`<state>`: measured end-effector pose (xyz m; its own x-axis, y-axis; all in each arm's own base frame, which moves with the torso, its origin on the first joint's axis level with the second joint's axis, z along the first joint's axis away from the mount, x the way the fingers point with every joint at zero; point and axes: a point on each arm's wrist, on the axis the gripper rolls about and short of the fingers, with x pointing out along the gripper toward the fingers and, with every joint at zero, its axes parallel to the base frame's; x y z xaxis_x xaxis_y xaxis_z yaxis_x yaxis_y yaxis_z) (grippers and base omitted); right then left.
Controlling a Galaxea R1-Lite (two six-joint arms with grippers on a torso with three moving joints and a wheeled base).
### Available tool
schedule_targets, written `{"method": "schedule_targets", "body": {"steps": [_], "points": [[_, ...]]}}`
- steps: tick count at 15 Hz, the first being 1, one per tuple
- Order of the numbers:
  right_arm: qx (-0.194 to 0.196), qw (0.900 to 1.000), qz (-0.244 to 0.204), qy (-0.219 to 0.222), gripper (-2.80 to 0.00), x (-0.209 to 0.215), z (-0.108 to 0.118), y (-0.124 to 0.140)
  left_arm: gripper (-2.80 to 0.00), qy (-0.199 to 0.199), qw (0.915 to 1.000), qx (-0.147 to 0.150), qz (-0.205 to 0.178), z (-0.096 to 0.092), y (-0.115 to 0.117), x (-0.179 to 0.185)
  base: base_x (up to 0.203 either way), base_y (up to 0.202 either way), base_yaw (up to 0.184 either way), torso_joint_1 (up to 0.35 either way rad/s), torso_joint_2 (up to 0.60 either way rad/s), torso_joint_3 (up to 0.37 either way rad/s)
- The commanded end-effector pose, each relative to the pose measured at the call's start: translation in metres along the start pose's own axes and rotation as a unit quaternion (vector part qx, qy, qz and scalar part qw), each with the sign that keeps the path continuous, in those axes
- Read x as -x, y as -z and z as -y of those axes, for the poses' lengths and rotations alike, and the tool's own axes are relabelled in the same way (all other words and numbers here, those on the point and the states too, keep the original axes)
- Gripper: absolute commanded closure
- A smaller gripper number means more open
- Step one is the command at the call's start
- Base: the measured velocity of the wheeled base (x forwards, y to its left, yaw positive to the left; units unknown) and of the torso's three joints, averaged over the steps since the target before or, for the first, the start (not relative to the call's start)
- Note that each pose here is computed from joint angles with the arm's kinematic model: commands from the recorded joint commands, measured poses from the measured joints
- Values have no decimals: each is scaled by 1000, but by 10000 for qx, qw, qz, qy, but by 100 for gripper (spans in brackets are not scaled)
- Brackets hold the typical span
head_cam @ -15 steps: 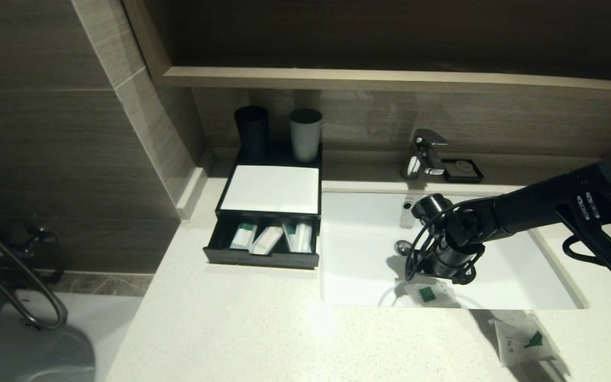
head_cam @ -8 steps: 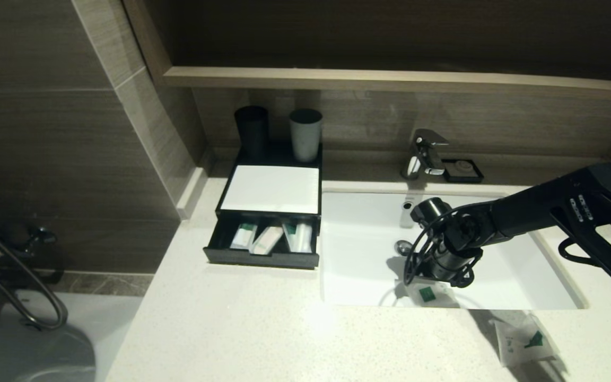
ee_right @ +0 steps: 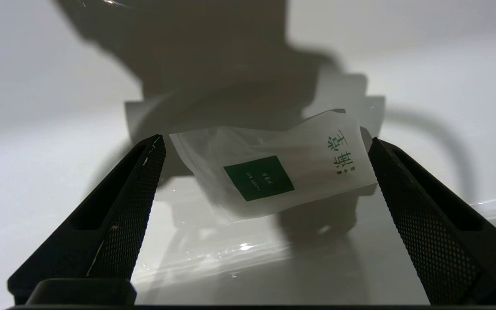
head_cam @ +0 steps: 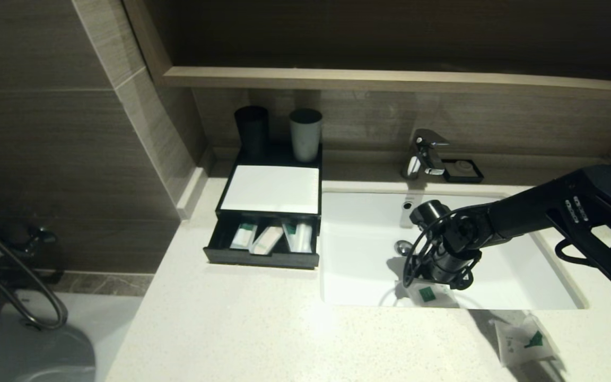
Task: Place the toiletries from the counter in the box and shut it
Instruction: Pick up the bathroom toiletry
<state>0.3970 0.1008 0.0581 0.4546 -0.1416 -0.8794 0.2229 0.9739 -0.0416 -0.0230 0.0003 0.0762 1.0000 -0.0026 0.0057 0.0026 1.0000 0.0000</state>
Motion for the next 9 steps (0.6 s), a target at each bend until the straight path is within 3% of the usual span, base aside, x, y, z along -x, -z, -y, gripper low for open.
{"method": "schedule_targets", "body": {"steps": [1,9], "points": [[-13,10000,-28,22,-280,-2,0,1,0,-5,10000,0,-6,0,0,0,0,0,0,0,0,0],[-22,10000,-70,51,-280,-6,1,2,0,-5,10000,0,2,0,0,0,0,0,0,0,0,0]]}}
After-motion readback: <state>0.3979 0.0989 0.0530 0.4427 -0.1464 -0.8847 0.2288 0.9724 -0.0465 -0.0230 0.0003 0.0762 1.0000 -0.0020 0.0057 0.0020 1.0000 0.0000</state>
